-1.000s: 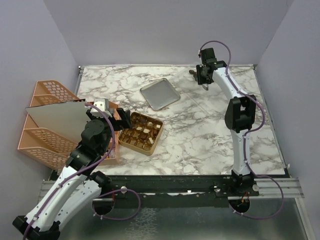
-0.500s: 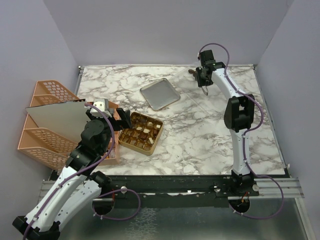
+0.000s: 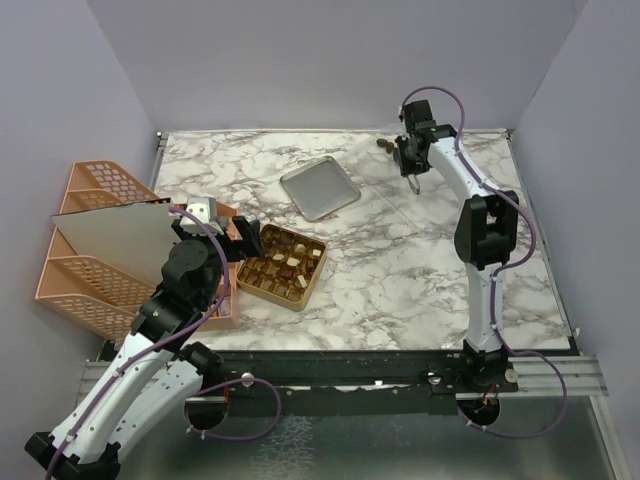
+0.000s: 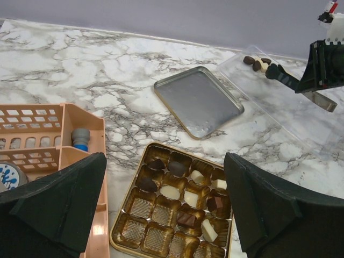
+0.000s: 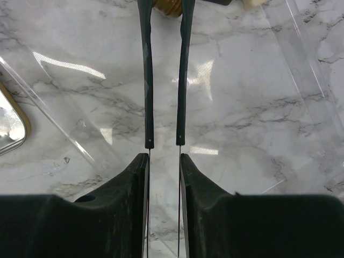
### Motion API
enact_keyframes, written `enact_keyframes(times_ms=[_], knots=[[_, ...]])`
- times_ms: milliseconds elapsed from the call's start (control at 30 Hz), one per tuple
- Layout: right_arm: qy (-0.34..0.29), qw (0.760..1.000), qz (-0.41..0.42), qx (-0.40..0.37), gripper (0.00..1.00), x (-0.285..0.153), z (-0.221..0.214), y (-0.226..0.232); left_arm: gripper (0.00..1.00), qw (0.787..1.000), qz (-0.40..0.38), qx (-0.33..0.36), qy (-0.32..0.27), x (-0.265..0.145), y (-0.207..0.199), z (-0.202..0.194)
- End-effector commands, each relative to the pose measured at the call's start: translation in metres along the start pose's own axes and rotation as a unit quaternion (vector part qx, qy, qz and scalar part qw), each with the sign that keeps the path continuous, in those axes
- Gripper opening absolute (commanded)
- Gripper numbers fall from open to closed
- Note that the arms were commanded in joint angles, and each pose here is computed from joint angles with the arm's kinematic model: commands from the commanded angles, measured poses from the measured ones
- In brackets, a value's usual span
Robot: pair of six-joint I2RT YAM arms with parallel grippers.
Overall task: Pack the chocolate
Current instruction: Pick up the fake chocolate from the plate, then place the fake chocolate in the packing box.
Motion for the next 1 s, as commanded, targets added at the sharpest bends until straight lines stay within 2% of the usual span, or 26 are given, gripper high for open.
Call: enact_keyframes(times_ms=[0,233,433,967], knots=[[-0.025,1.000,0.014,0.008,0.29,-0.028,0.011,-0.004,0.99,1.000,0.009,0.004,-0.011,0.001,0.003,0.002],[-0.038,0.998,0.047,0.017,0.29,-0.055,0.008,0.008,0.99,1.000,0.010,0.003,-0.014,0.000,0.004,0.004],[-0.064,0.994,0.086,0.015,0.29,-0.097,0.005,0.026,0.99,1.000,0.013,0.003,-0.018,-0.001,0.005,0.005],[-0.128,0.962,0.236,-0.050,0.29,-0.226,-0.040,0.142,0.99,1.000,0.021,0.003,-0.022,-0.002,0.008,0.007]])
Point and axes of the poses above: each gripper's point midway between its finger pads, its own x axis out along the fingers, its own y axis along the line the jaws close on, z = x × y, the point moved 4 cm from there along -x, back along the fingers, and after that the axes turned 7 degrees about -x, right-handed, at the moved point
